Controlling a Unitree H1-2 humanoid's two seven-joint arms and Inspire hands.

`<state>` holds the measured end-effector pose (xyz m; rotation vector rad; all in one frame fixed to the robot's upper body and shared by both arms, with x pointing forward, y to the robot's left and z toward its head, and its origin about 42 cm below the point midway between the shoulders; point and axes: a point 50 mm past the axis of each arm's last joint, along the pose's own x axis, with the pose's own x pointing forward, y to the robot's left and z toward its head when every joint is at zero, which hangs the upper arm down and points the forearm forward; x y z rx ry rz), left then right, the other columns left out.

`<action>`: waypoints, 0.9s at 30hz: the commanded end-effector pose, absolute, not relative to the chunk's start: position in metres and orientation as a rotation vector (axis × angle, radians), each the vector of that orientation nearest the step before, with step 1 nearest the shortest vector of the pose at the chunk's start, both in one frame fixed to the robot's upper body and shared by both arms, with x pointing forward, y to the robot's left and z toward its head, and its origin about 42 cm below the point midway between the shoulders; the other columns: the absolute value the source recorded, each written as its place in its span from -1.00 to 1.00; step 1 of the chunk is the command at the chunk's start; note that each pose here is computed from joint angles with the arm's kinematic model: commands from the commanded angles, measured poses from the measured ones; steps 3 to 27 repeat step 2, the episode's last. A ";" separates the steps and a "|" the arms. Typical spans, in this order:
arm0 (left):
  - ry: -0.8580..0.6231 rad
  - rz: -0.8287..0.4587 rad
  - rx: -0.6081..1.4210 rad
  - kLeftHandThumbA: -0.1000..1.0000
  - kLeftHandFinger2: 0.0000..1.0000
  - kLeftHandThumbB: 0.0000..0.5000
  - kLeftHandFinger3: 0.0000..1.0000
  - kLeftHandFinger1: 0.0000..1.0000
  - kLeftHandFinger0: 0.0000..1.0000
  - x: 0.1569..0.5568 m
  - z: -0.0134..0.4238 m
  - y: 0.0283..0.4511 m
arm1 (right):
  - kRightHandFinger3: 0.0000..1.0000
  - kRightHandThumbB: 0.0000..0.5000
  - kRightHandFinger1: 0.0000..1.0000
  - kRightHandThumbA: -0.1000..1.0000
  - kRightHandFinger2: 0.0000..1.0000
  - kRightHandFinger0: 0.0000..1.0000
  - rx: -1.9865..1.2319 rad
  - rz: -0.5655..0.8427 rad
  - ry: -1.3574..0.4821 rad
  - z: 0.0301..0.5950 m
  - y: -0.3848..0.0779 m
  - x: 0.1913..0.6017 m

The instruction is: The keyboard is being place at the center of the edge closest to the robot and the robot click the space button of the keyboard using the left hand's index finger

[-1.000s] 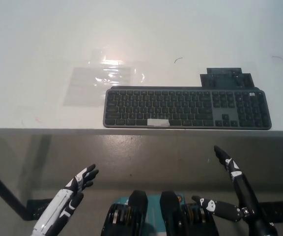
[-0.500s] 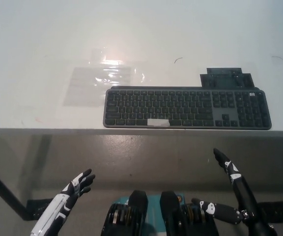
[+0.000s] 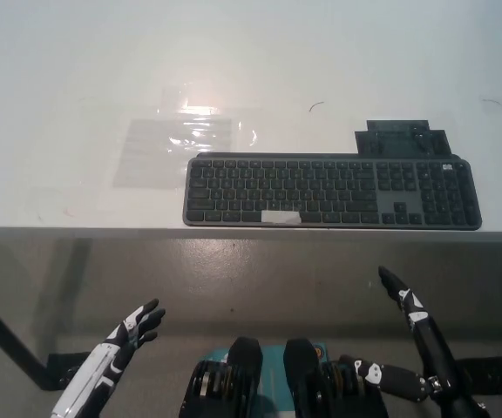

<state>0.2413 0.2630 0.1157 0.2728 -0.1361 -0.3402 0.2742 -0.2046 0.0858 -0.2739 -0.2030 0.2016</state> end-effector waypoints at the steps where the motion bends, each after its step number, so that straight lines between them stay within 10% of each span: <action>1: -0.175 -0.350 0.292 1.00 1.00 0.42 1.00 1.00 1.00 0.243 0.123 0.262 | 1.00 0.75 1.00 1.00 1.00 1.00 -0.265 0.212 -0.280 0.096 -0.201 0.278; 27: -0.175 -0.350 0.292 1.00 1.00 0.42 1.00 1.00 1.00 0.243 0.123 0.262 | 1.00 0.75 1.00 1.00 1.00 1.00 -0.265 0.212 -0.280 0.096 -0.201 0.278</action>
